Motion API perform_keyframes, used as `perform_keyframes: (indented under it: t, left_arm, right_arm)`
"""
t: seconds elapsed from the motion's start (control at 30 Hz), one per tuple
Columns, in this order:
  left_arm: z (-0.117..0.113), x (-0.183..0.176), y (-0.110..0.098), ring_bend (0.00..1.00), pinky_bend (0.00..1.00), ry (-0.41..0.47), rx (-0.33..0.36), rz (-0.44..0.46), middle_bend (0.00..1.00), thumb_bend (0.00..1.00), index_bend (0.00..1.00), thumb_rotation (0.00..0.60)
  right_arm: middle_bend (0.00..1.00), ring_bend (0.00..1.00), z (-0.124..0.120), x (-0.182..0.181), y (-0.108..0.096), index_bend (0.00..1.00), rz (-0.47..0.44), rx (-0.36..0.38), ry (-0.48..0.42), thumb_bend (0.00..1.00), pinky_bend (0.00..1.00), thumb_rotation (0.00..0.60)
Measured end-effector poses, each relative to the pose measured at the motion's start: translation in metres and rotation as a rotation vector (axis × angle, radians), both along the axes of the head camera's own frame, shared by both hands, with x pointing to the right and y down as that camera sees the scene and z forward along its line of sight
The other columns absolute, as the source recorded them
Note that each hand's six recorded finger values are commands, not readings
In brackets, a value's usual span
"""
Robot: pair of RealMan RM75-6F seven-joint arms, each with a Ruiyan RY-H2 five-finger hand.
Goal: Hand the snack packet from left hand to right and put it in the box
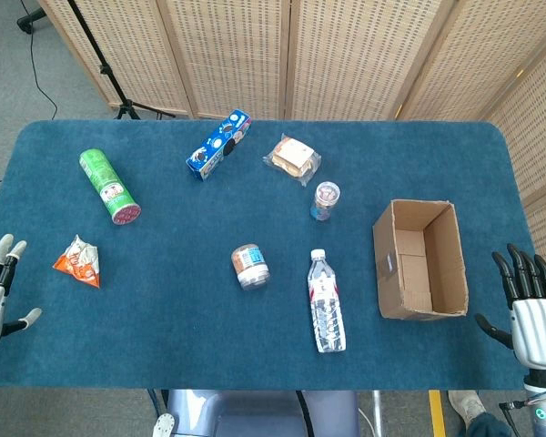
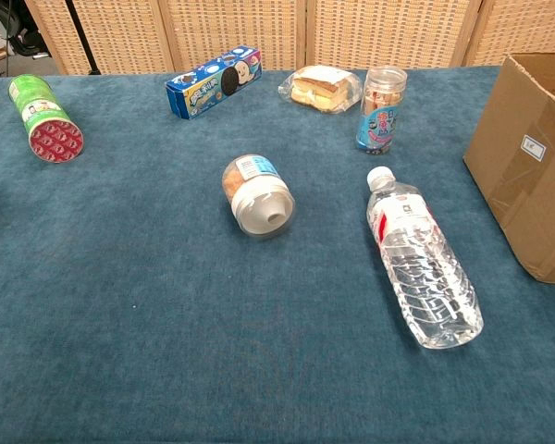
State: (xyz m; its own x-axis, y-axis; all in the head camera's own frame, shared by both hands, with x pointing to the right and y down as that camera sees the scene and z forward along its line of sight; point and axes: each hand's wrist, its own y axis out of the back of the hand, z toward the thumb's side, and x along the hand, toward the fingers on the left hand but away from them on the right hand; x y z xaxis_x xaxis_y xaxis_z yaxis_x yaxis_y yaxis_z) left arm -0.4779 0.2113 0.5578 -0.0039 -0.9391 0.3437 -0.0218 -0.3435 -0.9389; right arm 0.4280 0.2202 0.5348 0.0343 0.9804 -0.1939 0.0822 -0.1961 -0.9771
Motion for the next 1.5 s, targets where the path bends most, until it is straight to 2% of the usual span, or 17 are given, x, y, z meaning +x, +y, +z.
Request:
perform_keyframes:
  t: [0.3, 0.43, 0.53, 0.8, 0.97, 1.1, 1.2, 1.27, 1.33, 1.37, 1.43, 1.5]
  left_arm:
    - [0.002, -0.003, 0.0, 0.0, 0.0, -0.015, -0.012, -0.013, 0.0, 0.0, 0.0, 0.6]
    - [0.011, -0.006, -0.004, 0.0, 0.0, -0.037, -0.042, -0.018, 0.0, 0.0, 0.0, 0.6]
    - [0.025, -0.01, -0.009, 0.0, 0.0, -0.038, -0.096, -0.018, 0.0, 0.0, 0.0, 0.6]
    - [0.087, -0.021, -0.034, 0.0, 0.0, 0.003, -0.312, -0.031, 0.0, 0.0, 0.0, 0.6]
    - [0.117, -0.027, -0.059, 0.0, 0.0, -0.008, -0.358, -0.049, 0.0, 0.0, 0.0, 0.6]
    - [0.13, -0.024, -0.078, 0.0, 0.01, 0.004, -0.36, -0.064, 0.0, 0.0, 0.0, 0.6]
    - [0.138, -0.02, -0.082, 0.0, 0.09, 0.005, -0.386, -0.061, 0.0, 0.0, 0.01, 0.6]
    - [0.148, -0.015, -0.085, 0.05, 0.2, 0.008, -0.418, -0.054, 0.06, 0.02, 0.13, 0.6]
    - [0.155, -0.013, -0.087, 0.18, 0.33, 0.008, -0.436, -0.05, 0.22, 0.08, 0.35, 0.6]
    - [0.158, -0.011, -0.088, 0.22, 0.37, 0.008, -0.439, -0.044, 0.27, 0.12, 0.42, 0.6]
    - [0.162, -0.009, -0.089, 0.31, 0.44, 0.008, -0.439, -0.032, 0.39, 0.23, 0.57, 0.6]
    - [0.163, -0.008, -0.09, 0.36, 0.48, 0.011, -0.433, -0.025, 0.45, 0.33, 0.65, 0.6]
  right_arm:
    - [0.0, 0.0, 0.0, 0.0, 0.001, 0.0, 0.001, -0.008, -0.004, 0.0, 0.0, 0.6]
    - [0.0, 0.0, 0.002, 0.001, 0.0, 0.0, 0.009, -0.024, -0.006, 0.0, 0.0, 0.6]
    - [0.0, 0.0, 0.001, 0.003, -0.001, 0.0, 0.018, -0.028, -0.012, 0.0, 0.0, 0.6]
    - [0.0, 0.0, 0.001, 0.006, -0.001, 0.0, 0.027, -0.033, -0.02, 0.0, 0.0, 0.6]
    - [0.0, 0.0, 0.001, 0.008, -0.003, 0.0, 0.037, -0.032, -0.019, 0.0, 0.0, 0.6]
    - [0.0, 0.0, 0.0, 0.011, -0.004, 0.0, 0.049, -0.03, -0.02, 0.0, 0.0, 0.6]
    - [0.0, 0.0, 0.002, 0.012, -0.005, 0.0, 0.054, -0.037, -0.022, 0.0, 0.0, 0.6]
    - [0.0, 0.0, 0.002, 0.013, -0.005, 0.0, 0.056, -0.041, -0.023, 0.0, 0.0, 0.6]
    - [0.0, 0.0, 0.002, 0.013, -0.005, 0.0, 0.057, -0.042, -0.026, 0.0, 0.0, 0.6]
    - [0.0, 0.0, 0.002, 0.013, -0.005, 0.0, 0.057, -0.043, -0.028, 0.0, 0.0, 0.6]
    - [0.0, 0.0, 0.003, 0.013, -0.005, 0.0, 0.058, -0.046, -0.031, 0.0, 0.0, 0.6]
    - [0.0, 0.0, 0.003, 0.013, -0.006, 0.0, 0.061, -0.05, -0.033, 0.0, 0.0, 0.6]
